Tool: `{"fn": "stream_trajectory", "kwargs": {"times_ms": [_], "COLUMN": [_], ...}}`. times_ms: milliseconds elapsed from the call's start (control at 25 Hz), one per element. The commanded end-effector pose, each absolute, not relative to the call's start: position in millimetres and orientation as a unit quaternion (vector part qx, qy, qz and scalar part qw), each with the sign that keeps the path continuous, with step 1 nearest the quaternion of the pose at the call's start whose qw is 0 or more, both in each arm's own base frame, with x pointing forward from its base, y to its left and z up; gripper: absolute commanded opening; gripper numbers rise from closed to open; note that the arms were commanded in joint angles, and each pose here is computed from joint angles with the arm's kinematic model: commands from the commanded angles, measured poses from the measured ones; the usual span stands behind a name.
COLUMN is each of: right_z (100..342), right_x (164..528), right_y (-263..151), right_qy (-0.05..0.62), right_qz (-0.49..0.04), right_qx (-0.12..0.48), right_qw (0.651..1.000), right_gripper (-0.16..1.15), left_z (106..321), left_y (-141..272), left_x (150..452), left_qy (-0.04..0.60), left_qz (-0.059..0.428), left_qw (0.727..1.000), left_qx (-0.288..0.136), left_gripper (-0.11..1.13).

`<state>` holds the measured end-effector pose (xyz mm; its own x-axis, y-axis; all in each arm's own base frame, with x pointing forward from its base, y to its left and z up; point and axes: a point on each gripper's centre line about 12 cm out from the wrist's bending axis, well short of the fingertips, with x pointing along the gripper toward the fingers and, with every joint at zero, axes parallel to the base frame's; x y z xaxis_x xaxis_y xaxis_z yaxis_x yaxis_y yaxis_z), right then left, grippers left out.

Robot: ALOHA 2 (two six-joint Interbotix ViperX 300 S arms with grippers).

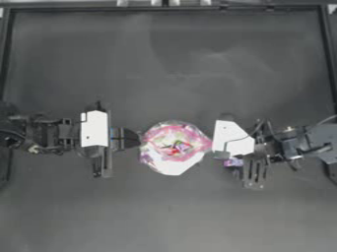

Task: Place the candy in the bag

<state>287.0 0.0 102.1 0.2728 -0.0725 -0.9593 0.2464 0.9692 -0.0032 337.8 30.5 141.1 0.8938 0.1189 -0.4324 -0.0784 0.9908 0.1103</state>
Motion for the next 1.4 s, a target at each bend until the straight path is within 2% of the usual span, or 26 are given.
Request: {"fn": "stream_trajectory", "kwargs": {"times_ms": [40, 320, 480, 880, 1400], "right_z": [106.7, 104.0, 102.9, 106.9, 149.5], "right_x": [289.4, 285.9, 284.5, 285.9, 278.1], "right_y": [0.9, 1.4, 1.4, 2.2, 0.8], "right_qy": [0.585, 0.589, 0.590, 0.586, 0.562], "right_qz": [-0.099, -0.099, -0.101, -0.099, -0.102], "right_qx": [0.080, 0.081, 0.085, 0.087, 0.086], "right_qw": [0.801, 0.798, 0.796, 0.800, 0.816], "right_gripper": [0.92, 0.57, 0.46, 0.38, 0.35], "left_z": [149.8, 150.1, 149.7, 149.7, 151.2], "left_y": [30.7, 30.7, 30.7, 30.6, 30.7], "left_x": [340.7, 341.0, 340.6, 340.2, 341.0], "left_qy": [0.211, 0.211, 0.211, 0.211, 0.209], "left_qz": [0.052, 0.052, 0.052, 0.052, 0.052], "left_qw": [0.975, 0.975, 0.975, 0.975, 0.976], "left_qx": [0.045, 0.044, 0.044, 0.044, 0.045], "left_gripper": [0.07, 0.07, 0.07, 0.07, 0.07]}}
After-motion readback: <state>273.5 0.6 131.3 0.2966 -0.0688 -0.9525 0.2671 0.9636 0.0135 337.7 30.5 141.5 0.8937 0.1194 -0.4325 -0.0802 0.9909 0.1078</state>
